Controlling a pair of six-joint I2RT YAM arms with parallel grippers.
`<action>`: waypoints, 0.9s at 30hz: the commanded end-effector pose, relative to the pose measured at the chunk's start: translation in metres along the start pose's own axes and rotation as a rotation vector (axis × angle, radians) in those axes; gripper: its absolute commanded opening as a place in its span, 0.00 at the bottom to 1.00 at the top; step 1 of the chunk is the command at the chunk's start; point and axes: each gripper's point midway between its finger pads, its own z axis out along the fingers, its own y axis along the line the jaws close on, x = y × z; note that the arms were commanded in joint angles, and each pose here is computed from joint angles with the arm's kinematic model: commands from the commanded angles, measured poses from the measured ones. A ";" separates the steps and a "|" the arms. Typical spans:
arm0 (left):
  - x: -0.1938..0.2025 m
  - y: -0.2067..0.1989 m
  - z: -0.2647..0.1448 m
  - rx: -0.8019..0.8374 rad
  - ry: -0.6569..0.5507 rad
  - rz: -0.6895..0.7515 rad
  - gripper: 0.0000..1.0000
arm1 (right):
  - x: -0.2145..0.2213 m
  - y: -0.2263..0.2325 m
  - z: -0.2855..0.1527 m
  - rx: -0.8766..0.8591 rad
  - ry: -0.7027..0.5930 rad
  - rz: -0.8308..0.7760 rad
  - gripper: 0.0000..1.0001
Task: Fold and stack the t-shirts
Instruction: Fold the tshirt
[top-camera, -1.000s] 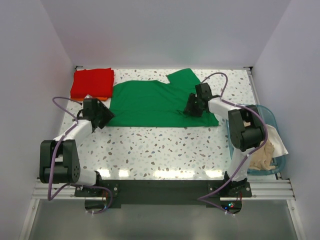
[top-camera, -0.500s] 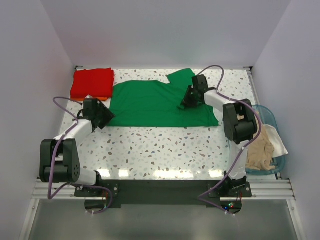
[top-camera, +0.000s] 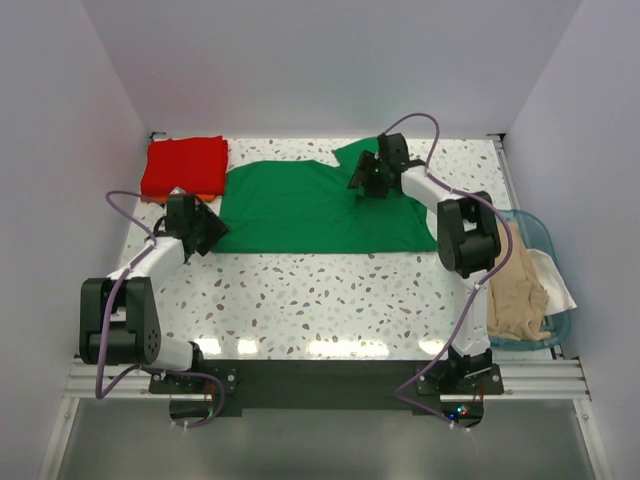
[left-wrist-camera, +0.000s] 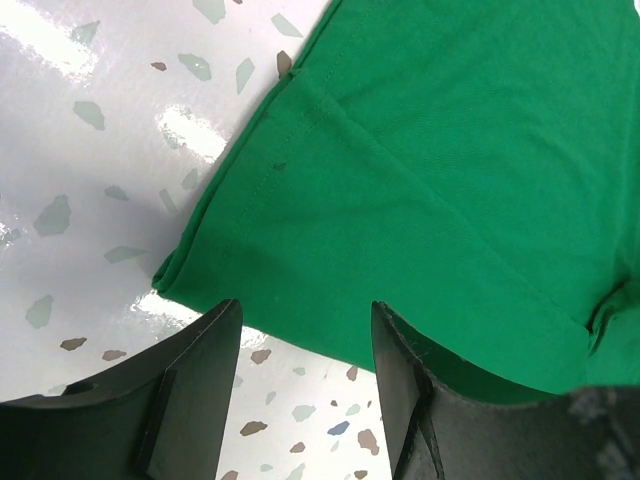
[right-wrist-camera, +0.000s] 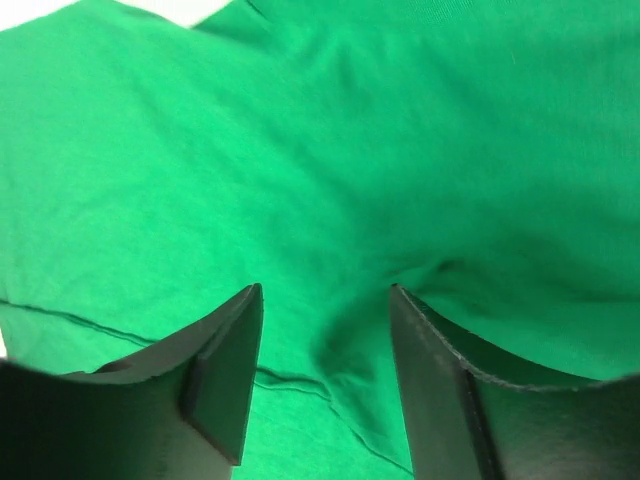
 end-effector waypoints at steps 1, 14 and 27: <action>-0.012 -0.014 -0.002 0.041 -0.023 0.030 0.59 | -0.040 0.027 -0.019 -0.055 -0.095 -0.103 0.61; -0.008 -0.002 -0.011 0.008 -0.048 0.021 0.56 | -0.026 -0.020 -0.105 0.150 -0.164 -0.085 0.64; 0.022 0.043 -0.013 -0.081 -0.066 -0.052 0.50 | 0.072 -0.099 -0.164 0.224 -0.110 0.061 0.58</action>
